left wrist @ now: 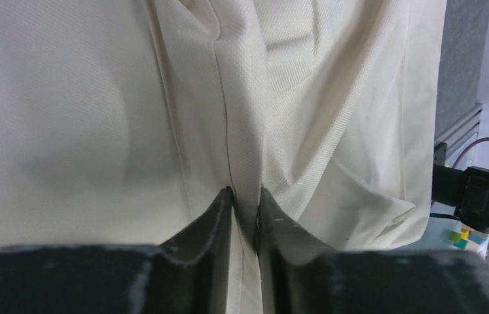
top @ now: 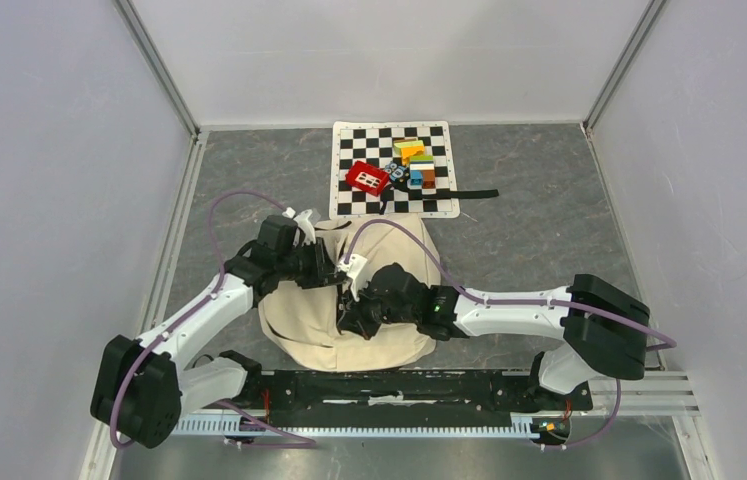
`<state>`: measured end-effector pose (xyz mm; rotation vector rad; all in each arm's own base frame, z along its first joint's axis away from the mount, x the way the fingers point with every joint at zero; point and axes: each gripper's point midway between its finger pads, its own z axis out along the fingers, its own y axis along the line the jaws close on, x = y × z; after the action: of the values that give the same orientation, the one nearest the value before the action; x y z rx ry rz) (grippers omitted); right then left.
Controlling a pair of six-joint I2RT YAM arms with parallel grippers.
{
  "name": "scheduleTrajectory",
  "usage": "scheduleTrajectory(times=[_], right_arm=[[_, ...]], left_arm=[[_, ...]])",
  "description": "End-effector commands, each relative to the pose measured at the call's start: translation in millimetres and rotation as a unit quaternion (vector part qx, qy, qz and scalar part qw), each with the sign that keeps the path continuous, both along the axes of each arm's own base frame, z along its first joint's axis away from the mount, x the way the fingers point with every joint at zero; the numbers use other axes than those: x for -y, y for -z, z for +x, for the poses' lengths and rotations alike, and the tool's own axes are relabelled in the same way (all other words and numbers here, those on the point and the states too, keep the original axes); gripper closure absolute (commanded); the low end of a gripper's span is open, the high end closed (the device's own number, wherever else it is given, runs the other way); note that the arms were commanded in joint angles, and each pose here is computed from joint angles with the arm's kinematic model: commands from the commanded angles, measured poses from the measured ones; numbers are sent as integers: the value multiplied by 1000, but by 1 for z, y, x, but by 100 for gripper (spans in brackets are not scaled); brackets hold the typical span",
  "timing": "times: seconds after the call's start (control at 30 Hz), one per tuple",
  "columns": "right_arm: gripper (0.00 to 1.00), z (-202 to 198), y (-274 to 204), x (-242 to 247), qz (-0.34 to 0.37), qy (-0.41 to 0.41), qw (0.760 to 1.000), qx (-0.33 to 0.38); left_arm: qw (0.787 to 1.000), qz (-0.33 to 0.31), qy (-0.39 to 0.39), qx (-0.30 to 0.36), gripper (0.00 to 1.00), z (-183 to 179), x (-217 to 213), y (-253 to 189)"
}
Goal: Pack the student bag
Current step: Zip the student bag at the center of the board.
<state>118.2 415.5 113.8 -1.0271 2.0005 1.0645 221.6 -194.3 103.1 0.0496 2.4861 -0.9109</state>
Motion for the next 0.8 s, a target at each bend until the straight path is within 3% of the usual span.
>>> scheduleTrajectory(times=[0.0, 0.13, 0.47, 0.7, 0.73, 0.77], right_arm=[[100, -18, -14, -10, 13, -43, 999, -1], [100, -35, -16, -9, 13, -74, 997, -3], [100, -74, -15, 2, -10, -149, 989, 7], [100, -78, -13, 8, -19, -152, 988, 12], [99, -75, -17, 6, -18, -147, 989, 18], [92, -71, -21, 4, -18, -141, 990, 25]], left_arm=[[999, -26, -6, 39, 83, 18, 10, -18], [998, -19, -19, 52, 98, 26, 7, -21], [997, -3, -40, 65, 98, 38, 2, -22], [996, -2, -42, 74, 98, 52, 6, -31], [996, -3, -41, 74, 98, 53, 7, -32], [997, -7, -39, 73, 98, 54, 9, -35]])
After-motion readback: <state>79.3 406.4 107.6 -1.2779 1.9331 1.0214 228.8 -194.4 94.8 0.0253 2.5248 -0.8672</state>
